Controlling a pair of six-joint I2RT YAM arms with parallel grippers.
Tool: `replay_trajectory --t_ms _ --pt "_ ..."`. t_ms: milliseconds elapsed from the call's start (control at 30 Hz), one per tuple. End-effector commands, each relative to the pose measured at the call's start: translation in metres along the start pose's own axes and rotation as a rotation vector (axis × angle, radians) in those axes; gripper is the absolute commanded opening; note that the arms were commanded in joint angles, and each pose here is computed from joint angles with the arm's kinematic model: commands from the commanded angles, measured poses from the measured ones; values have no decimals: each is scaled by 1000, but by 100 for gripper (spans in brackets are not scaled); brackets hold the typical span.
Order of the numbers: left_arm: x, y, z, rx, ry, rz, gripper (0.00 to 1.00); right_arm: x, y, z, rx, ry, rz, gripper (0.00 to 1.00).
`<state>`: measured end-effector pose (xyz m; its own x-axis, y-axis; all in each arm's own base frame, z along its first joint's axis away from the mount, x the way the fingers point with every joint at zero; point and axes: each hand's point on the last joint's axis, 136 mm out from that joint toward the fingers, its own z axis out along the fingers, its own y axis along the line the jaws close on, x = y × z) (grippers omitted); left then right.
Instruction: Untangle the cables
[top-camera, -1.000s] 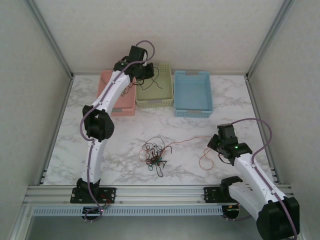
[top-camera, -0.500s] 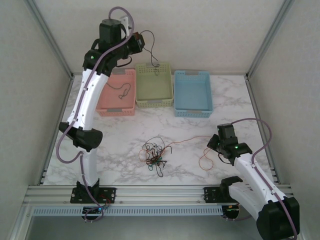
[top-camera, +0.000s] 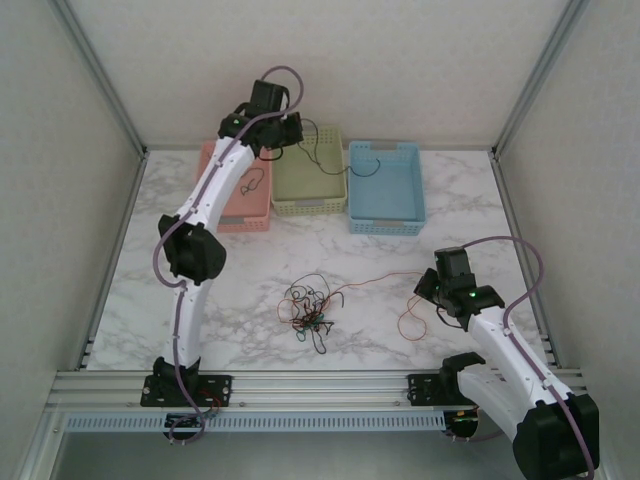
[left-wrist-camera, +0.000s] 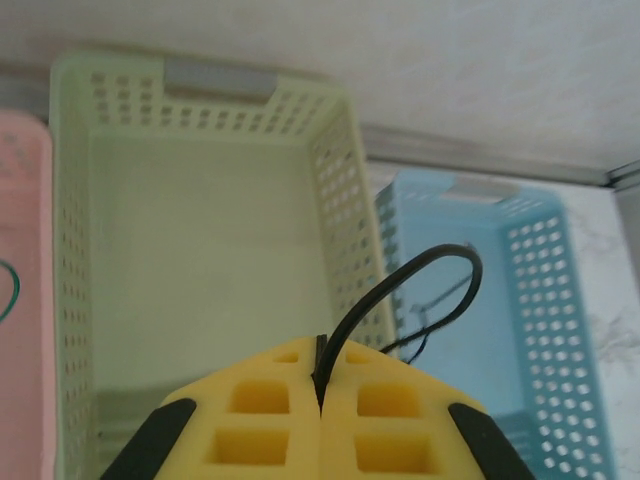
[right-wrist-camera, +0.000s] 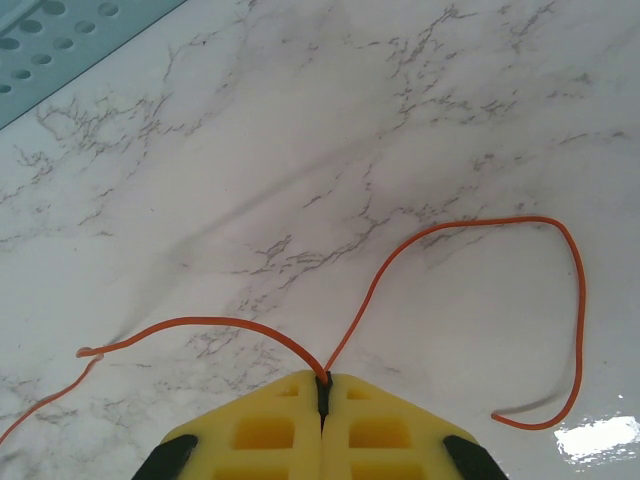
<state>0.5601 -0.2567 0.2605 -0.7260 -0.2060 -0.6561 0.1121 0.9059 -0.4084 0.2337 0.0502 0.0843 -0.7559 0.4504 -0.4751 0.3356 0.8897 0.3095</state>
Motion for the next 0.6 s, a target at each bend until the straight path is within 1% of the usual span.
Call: replay_trajectory --t_ms 0,100,267,367,467,567 --pt "-19 -4 -25 6 -56 -19 0 0 0 0 -8 -6 -6 0" --pt "-36 -16 -48 46 -113 -15 0 0 -1 1 -7 -5 -6 0" --pt "-73 -44 -108 158 -226 -20 0 0 0 1 -8 -4 -5 0" --pt "-86 -56 -138 204 -277 -13 0 0 0 0 -10 -4 -7 0" --pt "-88 -60 -156 213 -294 -7 0 0 0 1 -8 -3 -6 0" --pt "-86 -62 -156 229 -287 -8 0 0 0 1 -8 -3 -6 0"
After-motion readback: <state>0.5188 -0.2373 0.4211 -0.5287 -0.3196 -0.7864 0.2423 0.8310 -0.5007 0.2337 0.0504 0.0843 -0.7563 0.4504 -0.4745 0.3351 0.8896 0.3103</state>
